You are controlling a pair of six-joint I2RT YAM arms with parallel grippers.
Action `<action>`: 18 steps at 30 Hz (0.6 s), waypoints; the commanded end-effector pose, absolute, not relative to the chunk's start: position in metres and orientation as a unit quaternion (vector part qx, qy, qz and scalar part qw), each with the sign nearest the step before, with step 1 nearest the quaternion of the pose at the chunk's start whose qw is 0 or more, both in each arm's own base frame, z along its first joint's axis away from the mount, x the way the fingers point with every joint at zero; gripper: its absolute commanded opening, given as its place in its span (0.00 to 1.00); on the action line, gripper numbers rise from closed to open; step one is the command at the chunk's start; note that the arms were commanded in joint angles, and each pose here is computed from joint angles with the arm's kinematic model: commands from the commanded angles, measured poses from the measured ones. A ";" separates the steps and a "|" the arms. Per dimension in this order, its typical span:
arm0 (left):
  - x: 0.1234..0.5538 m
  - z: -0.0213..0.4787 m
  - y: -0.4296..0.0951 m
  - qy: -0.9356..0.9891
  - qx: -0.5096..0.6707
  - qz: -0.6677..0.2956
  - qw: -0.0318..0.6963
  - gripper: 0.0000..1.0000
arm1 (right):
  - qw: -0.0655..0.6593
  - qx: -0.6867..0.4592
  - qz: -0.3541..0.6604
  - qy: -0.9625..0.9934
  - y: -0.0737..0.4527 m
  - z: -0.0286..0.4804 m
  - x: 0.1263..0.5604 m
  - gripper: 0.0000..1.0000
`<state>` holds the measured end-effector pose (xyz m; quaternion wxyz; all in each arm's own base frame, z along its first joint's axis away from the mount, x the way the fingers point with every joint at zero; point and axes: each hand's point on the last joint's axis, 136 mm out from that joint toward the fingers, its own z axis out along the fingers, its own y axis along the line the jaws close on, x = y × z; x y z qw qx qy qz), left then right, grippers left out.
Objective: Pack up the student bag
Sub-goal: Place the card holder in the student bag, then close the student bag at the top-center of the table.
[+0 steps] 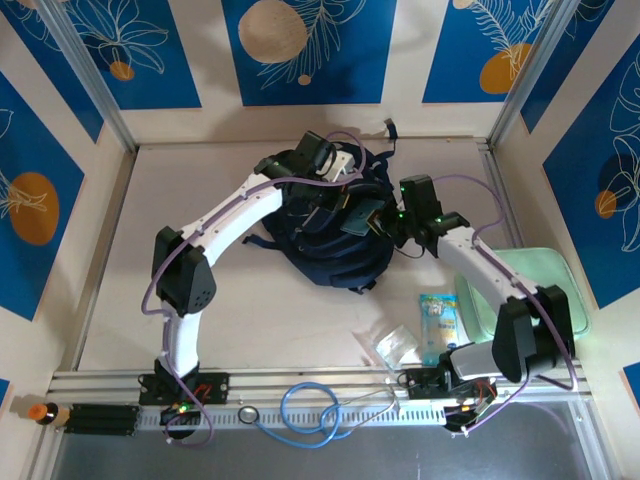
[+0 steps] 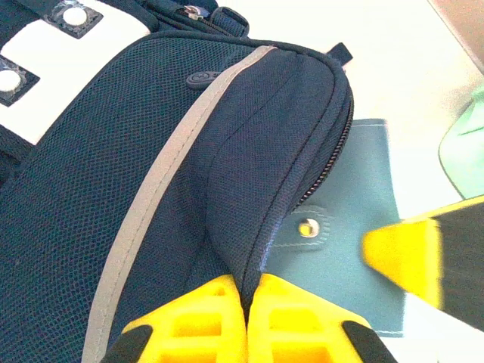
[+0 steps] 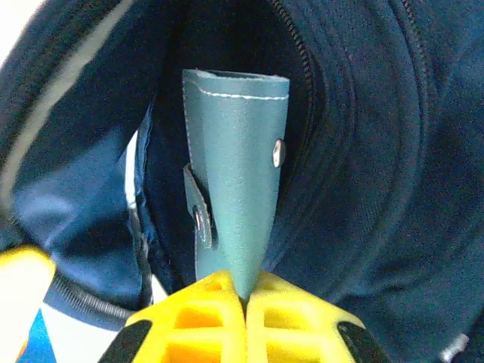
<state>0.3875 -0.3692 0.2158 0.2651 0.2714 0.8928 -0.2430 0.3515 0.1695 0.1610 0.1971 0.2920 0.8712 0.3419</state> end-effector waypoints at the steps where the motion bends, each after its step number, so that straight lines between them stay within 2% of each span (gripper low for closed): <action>1: 0.395 0.293 -0.375 0.853 0.242 -0.324 0.330 0.08 | 0.229 0.318 0.401 0.828 0.183 0.185 0.386 0.03; 8: 0.407 0.293 -0.366 0.856 0.200 -0.370 0.302 0.08 | 0.231 0.301 0.432 0.818 0.223 0.183 0.435 0.06; 11: 0.414 0.290 -0.362 0.858 0.182 -0.376 0.298 0.08 | 0.226 0.308 0.427 0.819 0.231 0.173 0.445 0.23; 14: 0.421 0.289 -0.358 0.859 0.170 -0.385 0.293 0.07 | 0.223 0.308 0.441 0.813 0.230 0.173 0.442 0.34; 18: 0.425 0.281 -0.353 0.862 0.163 -0.386 0.286 0.07 | 0.225 0.303 0.455 0.807 0.214 0.187 0.423 0.45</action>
